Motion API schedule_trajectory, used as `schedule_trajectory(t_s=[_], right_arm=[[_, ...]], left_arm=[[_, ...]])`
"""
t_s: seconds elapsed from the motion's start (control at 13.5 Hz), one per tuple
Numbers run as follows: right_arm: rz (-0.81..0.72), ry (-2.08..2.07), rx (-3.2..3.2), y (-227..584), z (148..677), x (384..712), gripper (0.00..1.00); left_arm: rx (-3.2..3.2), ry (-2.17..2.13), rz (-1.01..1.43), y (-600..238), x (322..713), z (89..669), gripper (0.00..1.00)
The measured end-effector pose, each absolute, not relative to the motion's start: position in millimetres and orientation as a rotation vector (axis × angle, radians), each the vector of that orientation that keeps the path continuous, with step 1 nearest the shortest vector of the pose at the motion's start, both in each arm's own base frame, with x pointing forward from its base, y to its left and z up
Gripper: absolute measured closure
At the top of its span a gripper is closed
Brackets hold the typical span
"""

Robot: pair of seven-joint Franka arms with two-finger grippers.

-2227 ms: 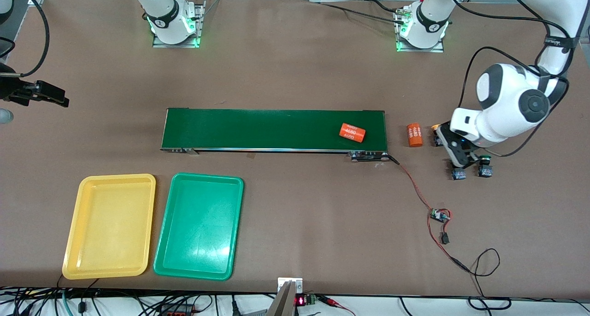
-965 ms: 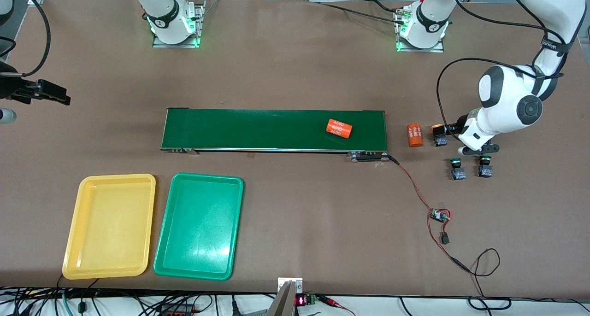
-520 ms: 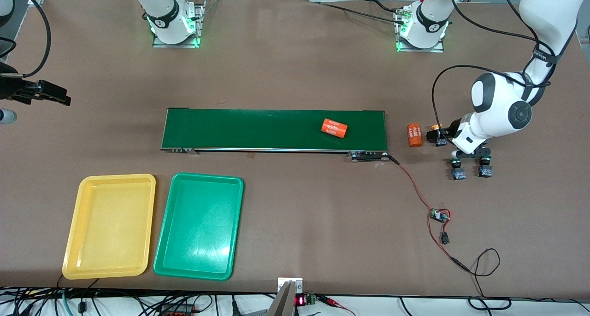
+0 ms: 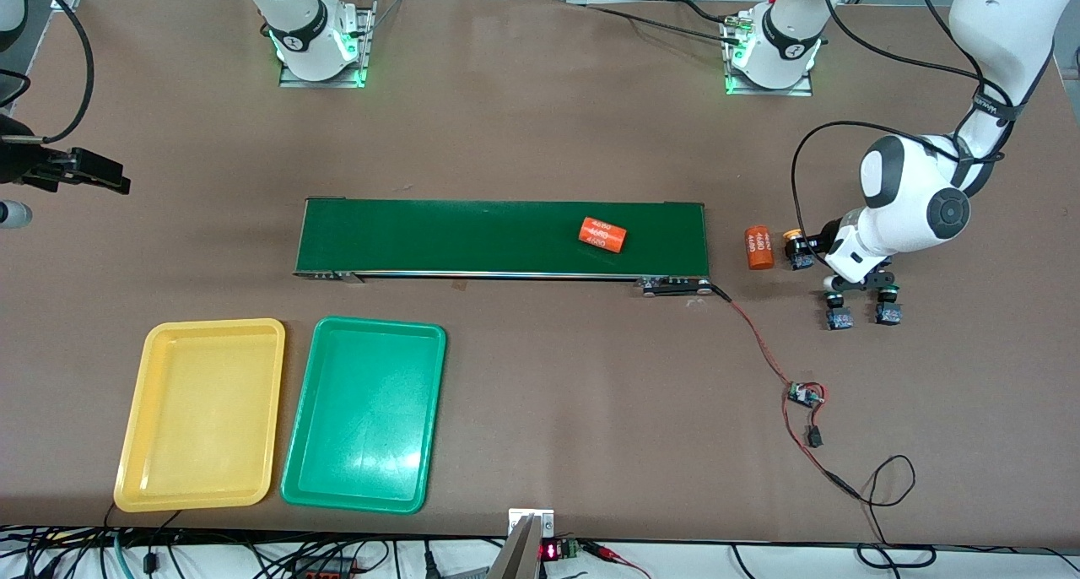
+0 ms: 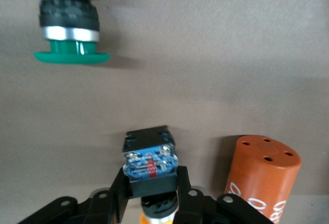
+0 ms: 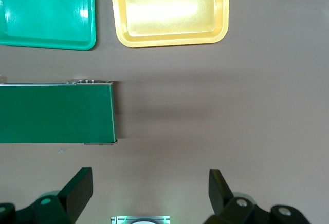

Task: Sort buttons by color to trays
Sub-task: 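Grasp the orange-capped button with the left gripper and lift, then lower the button onto the green belt and release it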

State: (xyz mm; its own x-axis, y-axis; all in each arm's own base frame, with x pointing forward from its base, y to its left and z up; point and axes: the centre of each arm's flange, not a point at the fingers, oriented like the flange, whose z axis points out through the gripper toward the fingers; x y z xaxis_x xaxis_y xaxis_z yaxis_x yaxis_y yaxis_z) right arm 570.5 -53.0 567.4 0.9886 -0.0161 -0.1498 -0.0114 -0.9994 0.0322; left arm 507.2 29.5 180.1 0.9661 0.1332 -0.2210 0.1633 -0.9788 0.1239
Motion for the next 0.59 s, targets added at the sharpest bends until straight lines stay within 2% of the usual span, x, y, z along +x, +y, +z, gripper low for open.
schedule_trajectory(t_s=[0.15,0.37,0.59], right_arm=[[-0.235,-0.021,3.101,-53.0,567.1,570.7,0.00],[-0.240,-0.021,3.101,-52.9,565.2,571.4,0.00],[-0.242,-0.020,3.101,-52.6,564.5,571.8,0.00]], left_arm=[[2.992,0.182,-0.305,31.5,514.5,198.6,0.59],[3.038,0.033,-0.271,20.1,535.5,260.3,0.59],[3.070,-0.183,-0.228,-34.4,547.4,309.2,0.59]])
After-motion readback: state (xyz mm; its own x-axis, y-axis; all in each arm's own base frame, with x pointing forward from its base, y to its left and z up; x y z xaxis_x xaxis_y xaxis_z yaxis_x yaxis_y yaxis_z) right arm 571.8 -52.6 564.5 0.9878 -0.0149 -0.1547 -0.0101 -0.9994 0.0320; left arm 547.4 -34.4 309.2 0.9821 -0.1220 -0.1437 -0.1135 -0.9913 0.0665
